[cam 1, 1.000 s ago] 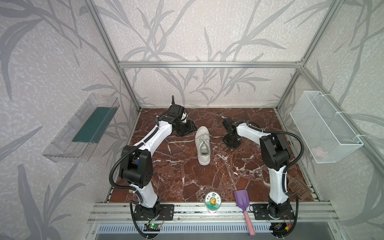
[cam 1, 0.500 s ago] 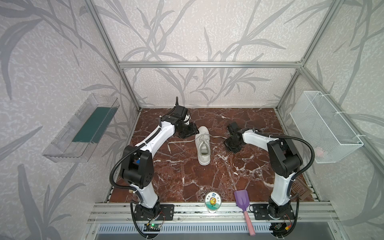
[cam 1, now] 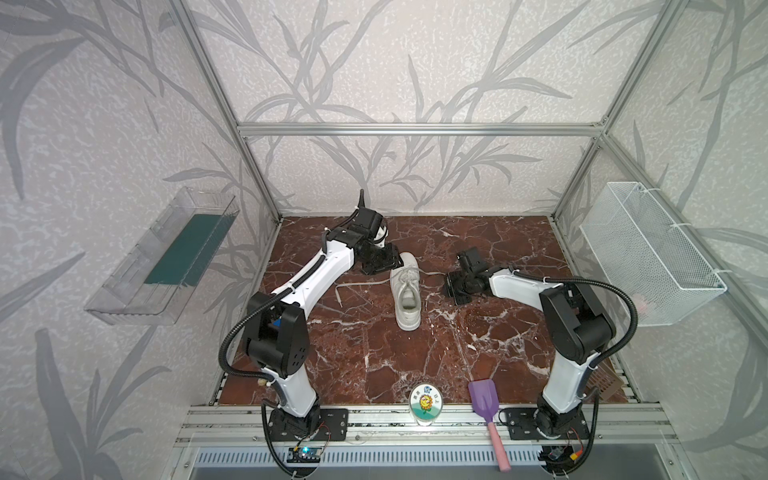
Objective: Tie the shoes
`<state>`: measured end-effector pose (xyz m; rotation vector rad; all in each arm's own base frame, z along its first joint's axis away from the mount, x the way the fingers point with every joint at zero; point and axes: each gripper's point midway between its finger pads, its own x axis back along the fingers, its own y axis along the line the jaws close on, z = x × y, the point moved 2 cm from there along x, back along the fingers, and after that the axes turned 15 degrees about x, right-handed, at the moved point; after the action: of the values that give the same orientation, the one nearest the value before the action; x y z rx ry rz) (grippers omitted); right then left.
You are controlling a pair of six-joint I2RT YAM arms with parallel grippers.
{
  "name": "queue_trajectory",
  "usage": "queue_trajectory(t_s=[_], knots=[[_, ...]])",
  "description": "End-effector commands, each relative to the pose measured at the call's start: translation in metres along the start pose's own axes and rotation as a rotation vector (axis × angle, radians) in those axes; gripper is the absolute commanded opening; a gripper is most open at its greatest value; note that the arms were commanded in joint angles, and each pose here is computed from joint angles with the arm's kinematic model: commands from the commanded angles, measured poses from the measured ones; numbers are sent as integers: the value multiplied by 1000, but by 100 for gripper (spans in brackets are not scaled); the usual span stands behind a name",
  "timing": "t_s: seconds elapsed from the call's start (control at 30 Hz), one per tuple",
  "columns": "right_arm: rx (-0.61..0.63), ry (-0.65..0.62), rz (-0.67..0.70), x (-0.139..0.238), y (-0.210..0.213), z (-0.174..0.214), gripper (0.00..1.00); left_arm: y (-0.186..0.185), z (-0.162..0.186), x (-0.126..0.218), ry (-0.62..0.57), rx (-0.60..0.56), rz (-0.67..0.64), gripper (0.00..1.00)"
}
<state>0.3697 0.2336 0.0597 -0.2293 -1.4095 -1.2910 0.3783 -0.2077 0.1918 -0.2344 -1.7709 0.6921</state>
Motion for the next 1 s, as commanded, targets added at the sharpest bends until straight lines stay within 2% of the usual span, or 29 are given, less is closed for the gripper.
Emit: queue_trajectory(t_s=[0.0,0.97], knots=[[-49,32,-86,9,23,13,0,-5,-2,2,-9,-21,-12,55],[-84,113,-217,10,66,41,0,-10,5,-12,23,-22,3,50]])
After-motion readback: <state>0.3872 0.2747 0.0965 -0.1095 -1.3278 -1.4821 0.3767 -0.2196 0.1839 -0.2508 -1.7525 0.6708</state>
